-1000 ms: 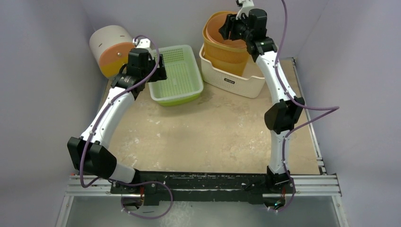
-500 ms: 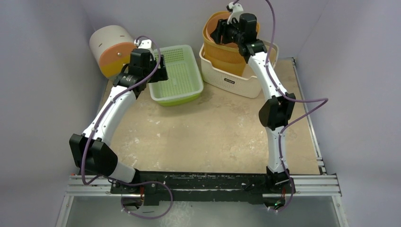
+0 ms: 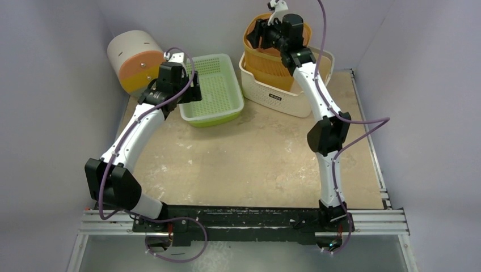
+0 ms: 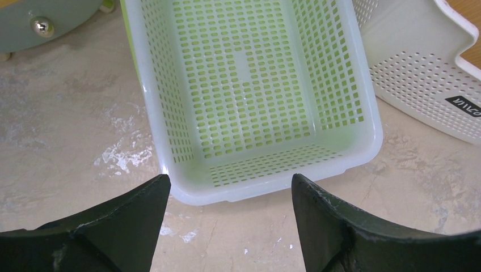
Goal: Turn the large container upside down
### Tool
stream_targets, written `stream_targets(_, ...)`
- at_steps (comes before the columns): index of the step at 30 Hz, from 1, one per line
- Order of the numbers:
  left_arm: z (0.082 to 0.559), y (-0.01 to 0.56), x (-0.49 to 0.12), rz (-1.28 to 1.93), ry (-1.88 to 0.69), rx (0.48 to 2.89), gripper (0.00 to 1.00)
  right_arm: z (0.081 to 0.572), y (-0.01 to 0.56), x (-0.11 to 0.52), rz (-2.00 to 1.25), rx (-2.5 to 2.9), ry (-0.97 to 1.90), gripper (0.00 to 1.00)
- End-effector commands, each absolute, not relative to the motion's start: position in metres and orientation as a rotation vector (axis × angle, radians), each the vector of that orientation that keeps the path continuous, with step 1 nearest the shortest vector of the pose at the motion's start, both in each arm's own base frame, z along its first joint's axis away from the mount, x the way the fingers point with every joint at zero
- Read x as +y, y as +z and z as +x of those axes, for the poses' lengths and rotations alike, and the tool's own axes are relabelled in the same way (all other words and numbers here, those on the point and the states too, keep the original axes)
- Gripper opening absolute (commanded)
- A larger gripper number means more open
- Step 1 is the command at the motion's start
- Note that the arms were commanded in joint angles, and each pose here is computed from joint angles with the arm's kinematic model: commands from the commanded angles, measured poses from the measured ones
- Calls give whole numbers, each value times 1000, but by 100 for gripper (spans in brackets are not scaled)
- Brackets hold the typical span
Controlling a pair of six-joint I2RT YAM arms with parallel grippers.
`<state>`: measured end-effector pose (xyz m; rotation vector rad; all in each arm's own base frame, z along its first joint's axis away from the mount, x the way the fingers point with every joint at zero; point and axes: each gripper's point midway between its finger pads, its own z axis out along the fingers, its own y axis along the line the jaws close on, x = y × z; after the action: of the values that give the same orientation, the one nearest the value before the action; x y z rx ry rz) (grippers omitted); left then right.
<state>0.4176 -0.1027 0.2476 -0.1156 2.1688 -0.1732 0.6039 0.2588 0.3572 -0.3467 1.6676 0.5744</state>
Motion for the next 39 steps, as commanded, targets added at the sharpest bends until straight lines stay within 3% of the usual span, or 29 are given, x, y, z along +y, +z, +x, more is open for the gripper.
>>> stream_targets(1, 417, 257, -101, -91, -178, 2135, 75, 616, 365, 250, -313, 1636, 465, 62)
stream_targets(13, 418, 256, -103, -86, -185, 2139, 75, 622, 333, 235, -323, 1725, 340, 56)
stream_targets(20, 418, 251, -104, -84, -186, 2149, 75, 611, 310, 219, -384, 1816, 232, 34)
stream_targets(24, 418, 249, -104, -85, -189, 2152, 75, 598, 294, 214, -409, 1896, 217, 4)
stream_targets(25, 417, 249, -104, -83, -190, 2154, 75, 595, 291, 212, -410, 1914, 211, 1)
stream_targets(34, 414, 242, -105, -86, -197, 2167, 75, 556, 323, 177, -361, 1959, 85, 0)
stream_targets(39, 414, 238, -105, -93, -197, 2172, 75, 520, 312, 159, -370, 2050, 39, 0)
